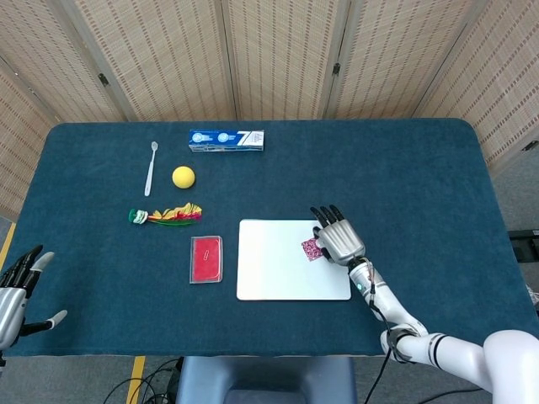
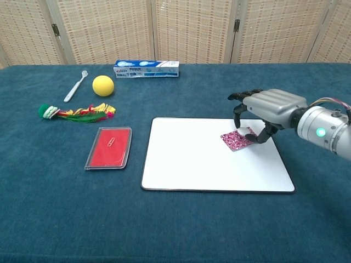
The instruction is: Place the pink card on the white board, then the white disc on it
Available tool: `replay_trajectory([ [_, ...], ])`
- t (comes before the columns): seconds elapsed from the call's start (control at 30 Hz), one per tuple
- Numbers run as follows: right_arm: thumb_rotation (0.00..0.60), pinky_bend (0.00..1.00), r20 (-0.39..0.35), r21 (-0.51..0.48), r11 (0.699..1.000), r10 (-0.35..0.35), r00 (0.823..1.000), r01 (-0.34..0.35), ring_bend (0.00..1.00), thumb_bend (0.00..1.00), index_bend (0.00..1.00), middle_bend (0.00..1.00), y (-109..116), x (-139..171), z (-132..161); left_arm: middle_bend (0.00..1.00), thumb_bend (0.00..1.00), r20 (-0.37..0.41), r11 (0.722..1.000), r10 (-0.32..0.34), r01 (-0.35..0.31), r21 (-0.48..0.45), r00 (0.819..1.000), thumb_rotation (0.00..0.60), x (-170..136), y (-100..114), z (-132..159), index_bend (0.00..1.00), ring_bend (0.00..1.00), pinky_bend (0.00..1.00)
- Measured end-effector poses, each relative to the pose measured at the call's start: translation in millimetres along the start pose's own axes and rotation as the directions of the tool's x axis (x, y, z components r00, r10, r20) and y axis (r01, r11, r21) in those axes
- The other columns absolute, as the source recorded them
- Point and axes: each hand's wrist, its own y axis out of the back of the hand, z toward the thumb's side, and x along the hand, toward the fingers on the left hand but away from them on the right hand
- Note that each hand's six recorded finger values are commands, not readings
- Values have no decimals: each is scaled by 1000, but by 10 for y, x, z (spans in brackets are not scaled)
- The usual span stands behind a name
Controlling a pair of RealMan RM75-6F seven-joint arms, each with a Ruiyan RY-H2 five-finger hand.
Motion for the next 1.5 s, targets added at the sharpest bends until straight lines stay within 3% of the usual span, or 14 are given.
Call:
replay_trajectory([
  [0.23, 600, 0, -9, -13, 1000, 18, 1000, -18, 0, 249, 132, 0, 25, 31, 11, 0, 165, 0, 1000, 2, -2, 8, 1000, 600, 4, -6, 5, 83, 0, 190],
  [0.33, 600, 0, -7, -13, 1000, 23, 1000, -23, 0, 234, 78, 0, 65, 80, -19, 0, 166, 2, 1000, 3, -3, 12, 1000, 600, 4, -10, 16, 83, 0, 190],
  [0.6, 600, 0, 15, -77, 996, -50, 999, 51, 0, 214, 70, 0, 336, 369, -156, 0, 166, 11, 999, 14, -14, 29, 1000, 600, -9, 1, 45, 83, 0, 190],
  [0.8, 600, 0, 94, -91, 981, -161, 982, 170, 0, 203, 65, 0, 556, 1079, -569, 0, 166, 15, 999, 10, -11, 50, 1000, 600, -18, -24, 78, 81, 0, 190],
  [1.03, 600, 0, 214, -68, 968, -221, 952, 240, 0, 201, 56, 0, 415, 2251, -1016, 0, 166, 44, 996, 6, -10, 91, 999, 600, -46, -84, 206, 81, 0, 190],
  [1.13, 600, 0, 237, -53, 966, -235, 943, 254, 0, 201, 56, 0, 320, 2610, -1123, 0, 166, 66, 996, -2, -4, 93, 998, 600, -71, -121, 284, 82, 0, 190],
  [1.27, 600, 0, 233, -60, 960, -254, 939, 275, 0, 201, 56, 0, 257, 2888, -1196, 0, 166, 86, 993, -2, -8, 115, 996, 600, -99, -148, 358, 83, 0, 190],
  [1.5, 600, 0, 218, -100, 954, -257, 942, 283, 0, 202, 55, 0, 217, 3043, -1209, 0, 166, 109, 991, 21, -35, 130, 994, 600, -165, -131, 442, 83, 0, 190],
])
